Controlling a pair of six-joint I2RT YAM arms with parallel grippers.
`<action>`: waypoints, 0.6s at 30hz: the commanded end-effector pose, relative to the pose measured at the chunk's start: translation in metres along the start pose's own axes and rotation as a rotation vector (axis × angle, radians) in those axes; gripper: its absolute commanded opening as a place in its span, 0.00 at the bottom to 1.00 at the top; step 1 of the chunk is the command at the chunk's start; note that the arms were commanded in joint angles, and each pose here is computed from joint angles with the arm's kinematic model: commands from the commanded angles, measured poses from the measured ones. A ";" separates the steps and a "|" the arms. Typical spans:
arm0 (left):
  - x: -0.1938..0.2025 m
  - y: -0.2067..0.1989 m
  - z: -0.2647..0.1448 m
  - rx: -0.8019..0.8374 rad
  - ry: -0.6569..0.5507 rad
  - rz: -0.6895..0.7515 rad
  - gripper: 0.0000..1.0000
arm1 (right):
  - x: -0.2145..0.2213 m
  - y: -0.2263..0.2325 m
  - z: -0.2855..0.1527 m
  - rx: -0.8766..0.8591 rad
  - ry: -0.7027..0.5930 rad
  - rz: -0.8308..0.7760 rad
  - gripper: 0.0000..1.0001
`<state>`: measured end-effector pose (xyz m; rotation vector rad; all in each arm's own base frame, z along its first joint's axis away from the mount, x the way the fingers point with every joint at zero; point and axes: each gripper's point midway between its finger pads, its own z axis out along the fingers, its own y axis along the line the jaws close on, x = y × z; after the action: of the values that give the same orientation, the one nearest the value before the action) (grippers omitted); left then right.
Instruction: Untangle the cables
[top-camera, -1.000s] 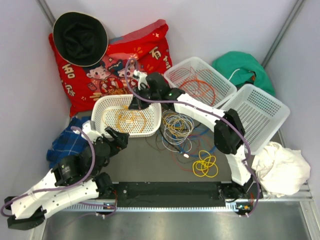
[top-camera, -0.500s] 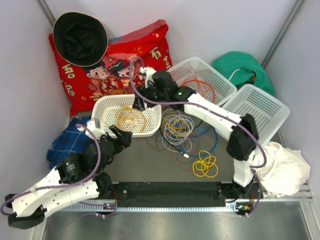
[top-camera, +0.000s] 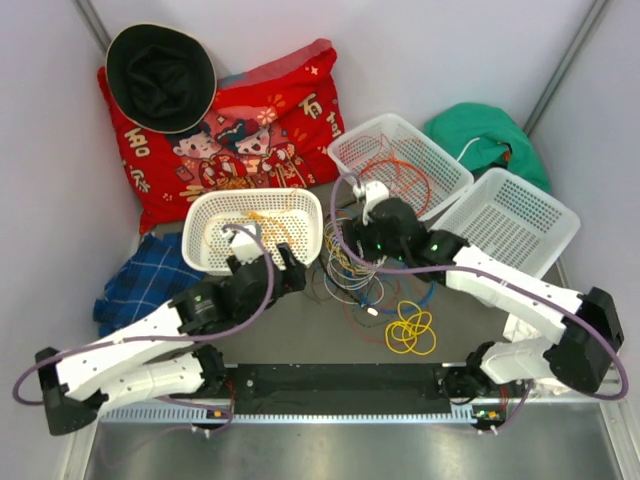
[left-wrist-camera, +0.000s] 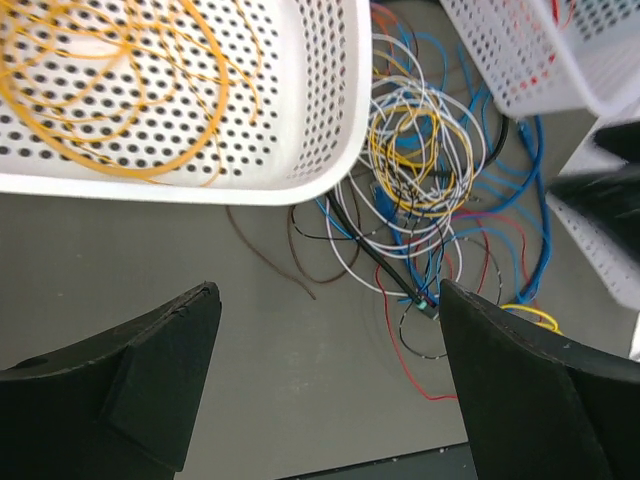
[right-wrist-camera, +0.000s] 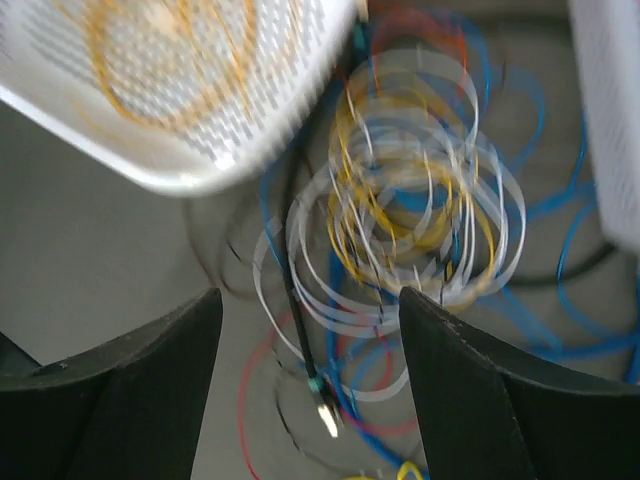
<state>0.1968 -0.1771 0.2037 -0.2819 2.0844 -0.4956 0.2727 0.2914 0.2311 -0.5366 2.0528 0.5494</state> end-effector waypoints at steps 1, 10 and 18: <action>0.003 -0.040 0.014 0.100 0.023 0.017 0.95 | 0.080 -0.032 0.008 0.109 0.128 0.065 0.71; 0.026 -0.060 0.028 0.109 0.126 0.040 0.94 | 0.115 -0.080 0.039 0.242 0.222 0.192 0.71; 0.040 -0.045 0.027 0.101 0.145 -0.013 0.94 | 0.151 -0.121 0.042 0.373 0.290 0.289 0.71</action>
<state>0.1994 -0.2348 0.1730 -0.1544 2.2289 -0.5539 0.2830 0.2042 0.0704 -0.2203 2.4502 0.2687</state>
